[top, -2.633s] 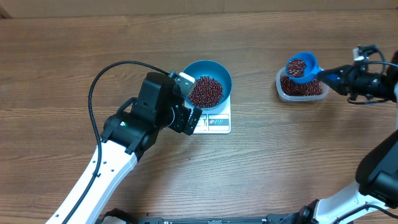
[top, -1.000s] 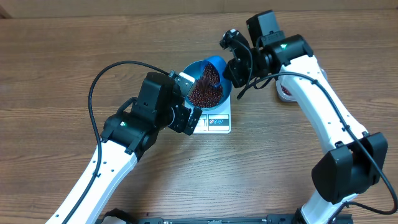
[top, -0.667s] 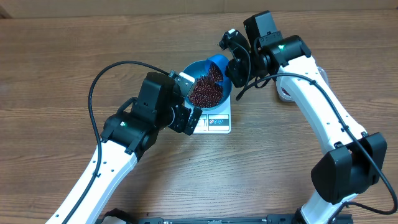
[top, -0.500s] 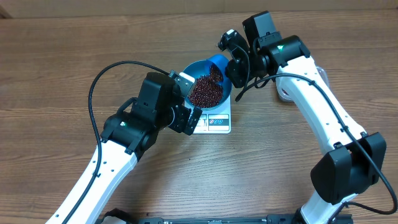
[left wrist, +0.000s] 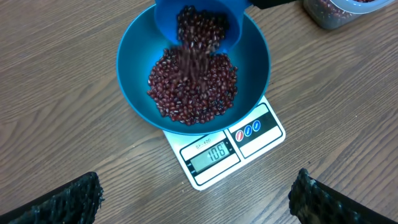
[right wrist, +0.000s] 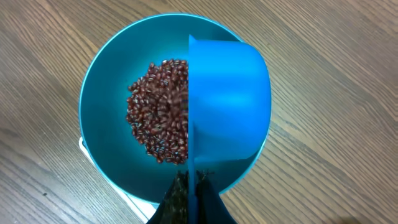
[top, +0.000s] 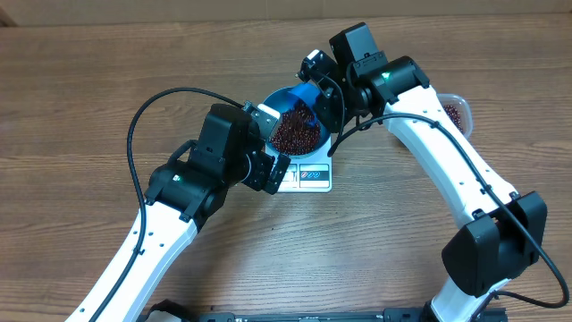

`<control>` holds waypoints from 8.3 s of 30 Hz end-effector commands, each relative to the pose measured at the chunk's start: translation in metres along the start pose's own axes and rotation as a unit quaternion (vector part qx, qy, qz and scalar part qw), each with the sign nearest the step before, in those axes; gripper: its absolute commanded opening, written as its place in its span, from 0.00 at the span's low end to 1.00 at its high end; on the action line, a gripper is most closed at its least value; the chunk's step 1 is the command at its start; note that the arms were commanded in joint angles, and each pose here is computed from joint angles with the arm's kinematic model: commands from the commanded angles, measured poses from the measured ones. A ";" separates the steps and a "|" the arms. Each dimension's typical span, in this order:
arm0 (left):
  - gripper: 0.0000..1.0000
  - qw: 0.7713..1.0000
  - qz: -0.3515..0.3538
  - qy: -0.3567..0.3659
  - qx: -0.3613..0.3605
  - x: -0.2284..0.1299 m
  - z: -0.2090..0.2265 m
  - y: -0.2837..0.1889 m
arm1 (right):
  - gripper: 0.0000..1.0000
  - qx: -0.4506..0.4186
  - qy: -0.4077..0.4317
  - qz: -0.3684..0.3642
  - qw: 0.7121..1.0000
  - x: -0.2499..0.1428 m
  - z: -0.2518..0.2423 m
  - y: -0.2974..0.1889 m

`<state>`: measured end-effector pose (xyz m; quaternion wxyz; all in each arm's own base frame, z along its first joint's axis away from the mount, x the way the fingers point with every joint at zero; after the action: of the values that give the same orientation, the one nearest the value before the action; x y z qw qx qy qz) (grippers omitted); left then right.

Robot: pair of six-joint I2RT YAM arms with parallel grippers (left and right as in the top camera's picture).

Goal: Scoop item into bowl and weigh 150g on scale
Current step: 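Tip the scoop with the right gripper to pour beans into bowl, then move the empty scoop with the right gripper back to the container, then dip the scoop into the red beans with the right gripper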

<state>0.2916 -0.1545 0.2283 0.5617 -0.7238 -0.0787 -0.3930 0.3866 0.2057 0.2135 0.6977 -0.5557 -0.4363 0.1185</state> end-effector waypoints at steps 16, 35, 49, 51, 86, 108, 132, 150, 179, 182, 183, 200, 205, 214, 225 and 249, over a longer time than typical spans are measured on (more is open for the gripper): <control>0.99 1.000 -0.002 0.006 0.004 0.001 0.002 0.000 | 0.04 -0.022 -0.065 -0.034 0.997 0.015 -0.002 -0.024; 1.00 1.000 -0.002 0.006 0.004 0.001 0.002 0.000 | 0.04 -0.029 -0.091 -0.033 0.995 0.015 -0.004 -0.024; 1.00 1.000 -0.002 0.006 0.004 0.001 0.002 0.000 | 0.04 -0.040 -0.091 -0.031 0.995 0.015 -0.007 -0.025; 0.99 1.000 -0.002 0.006 0.004 0.001 0.002 0.000 | 0.04 -0.040 -0.091 -0.031 0.995 0.015 -0.007 -0.025; 1.00 1.000 -0.002 0.006 0.004 0.001 0.002 0.000 | 0.04 -0.029 -0.083 -0.023 0.996 0.011 -0.004 -0.024; 1.00 1.000 -0.002 0.006 0.004 0.001 0.002 0.000 | 0.04 -0.041 -0.179 -0.020 0.983 0.012 -0.007 -0.024; 0.99 1.000 -0.002 0.006 0.004 0.001 0.002 0.000 | 0.04 -0.066 -0.217 -0.014 0.974 0.014 -0.014 -0.025; 0.99 1.000 -0.002 0.006 0.004 0.001 0.002 0.000 | 0.04 -0.044 -0.115 -0.069 0.990 0.022 0.000 -0.056; 1.00 1.000 -0.002 0.006 0.004 0.001 0.002 0.000 | 0.04 -0.059 -0.100 -0.106 0.988 0.029 0.003 -0.084; 0.99 1.000 -0.002 0.006 0.004 0.001 0.002 0.000 | 0.04 -0.059 -0.100 -0.105 0.988 0.029 0.003 -0.082; 1.00 1.000 -0.002 0.006 0.004 0.001 0.002 0.000 | 0.04 -0.059 -0.100 -0.105 0.988 0.029 0.003 -0.082; 1.00 1.000 -0.002 0.006 0.004 0.001 0.002 0.000 | 0.04 -0.058 -0.099 -0.102 0.988 0.029 0.003 -0.079; 0.99 1.000 -0.002 0.006 0.004 0.001 0.002 0.000 | 0.04 -0.128 -0.067 -0.077 0.987 0.023 -0.018 -0.082; 0.99 1.000 -0.002 0.006 0.004 0.001 0.002 0.000 | 0.04 -0.310 0.223 -0.066 0.922 -0.018 -0.105 -0.112; 1.00 1.000 -0.002 0.006 0.004 0.001 0.002 0.000 | 0.04 -0.347 0.446 0.010 0.825 -0.127 -0.171 -0.124; 1.00 1.000 -0.006 0.007 0.005 0.002 0.003 0.000 | 0.04 -0.196 0.435 0.104 0.872 -0.179 -0.134 -0.037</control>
<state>0.2918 -0.1545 0.2284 0.5616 -0.7236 -0.0790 -0.3935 0.3727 -0.0225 0.1705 0.6549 -0.7353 -0.0405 -0.1698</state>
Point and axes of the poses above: each gripper's point midway between its finger pads, its own y axis out along the fingers, its own z axis along the line the jaws close on, x = y × z, the point moved 4 cm from there along -y, back along the fingers, and after that the axes turned 2 degrees about -y, right-handed, at the moved point
